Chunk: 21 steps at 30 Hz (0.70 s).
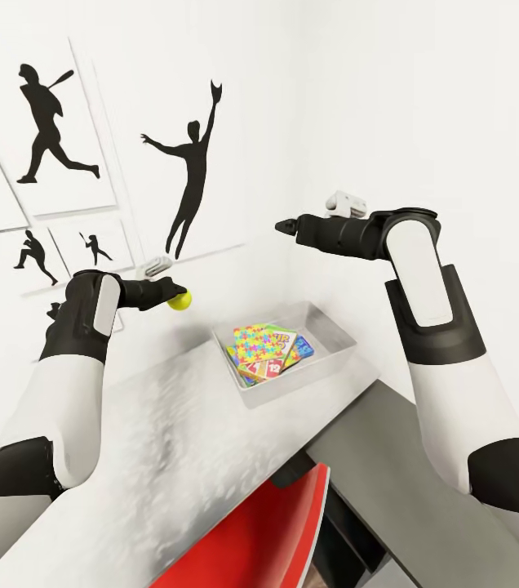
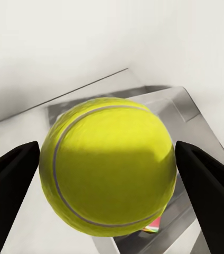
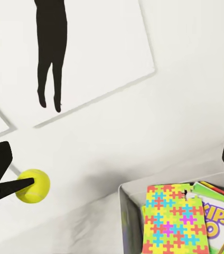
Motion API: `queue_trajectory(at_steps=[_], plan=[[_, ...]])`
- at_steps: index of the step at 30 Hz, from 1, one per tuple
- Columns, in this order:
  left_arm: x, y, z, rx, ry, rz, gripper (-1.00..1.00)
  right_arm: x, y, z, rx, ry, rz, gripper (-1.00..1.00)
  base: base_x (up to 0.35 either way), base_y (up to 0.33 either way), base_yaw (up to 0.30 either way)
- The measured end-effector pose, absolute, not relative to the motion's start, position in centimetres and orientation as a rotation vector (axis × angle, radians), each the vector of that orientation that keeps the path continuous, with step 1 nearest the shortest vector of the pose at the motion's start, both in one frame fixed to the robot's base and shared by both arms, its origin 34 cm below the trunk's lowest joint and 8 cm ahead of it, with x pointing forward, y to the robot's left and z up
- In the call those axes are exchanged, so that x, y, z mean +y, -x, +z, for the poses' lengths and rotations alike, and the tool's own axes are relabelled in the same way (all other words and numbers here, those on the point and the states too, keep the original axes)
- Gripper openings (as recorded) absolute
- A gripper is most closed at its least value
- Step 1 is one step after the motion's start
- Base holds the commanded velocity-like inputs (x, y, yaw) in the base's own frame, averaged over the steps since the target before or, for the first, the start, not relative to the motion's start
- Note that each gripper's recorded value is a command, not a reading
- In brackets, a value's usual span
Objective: Put all the toys in the child's room - the three board games (two on the bed and one on the table), the two jigsaw puzzles on the table, and the tennis ball on the table - inside the toy box on the table in the child's room.
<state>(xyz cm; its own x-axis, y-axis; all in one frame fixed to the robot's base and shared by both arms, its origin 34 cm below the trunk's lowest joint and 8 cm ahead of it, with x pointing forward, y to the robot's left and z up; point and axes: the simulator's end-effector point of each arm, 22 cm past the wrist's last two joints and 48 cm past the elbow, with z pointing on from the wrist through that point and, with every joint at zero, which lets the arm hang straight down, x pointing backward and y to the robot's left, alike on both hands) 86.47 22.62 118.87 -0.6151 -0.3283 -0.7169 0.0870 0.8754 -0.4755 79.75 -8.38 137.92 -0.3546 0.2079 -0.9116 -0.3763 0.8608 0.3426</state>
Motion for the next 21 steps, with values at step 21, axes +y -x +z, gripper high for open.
queue_trajectory(at_steps=[21], plan=[[22.6,-86.3,119.2,2.154,0.171,-0.599,-1.0,-7.2,-79.3,137.9,1.841,0.124,0.628,1.0,0.0,0.027,-0.059]])
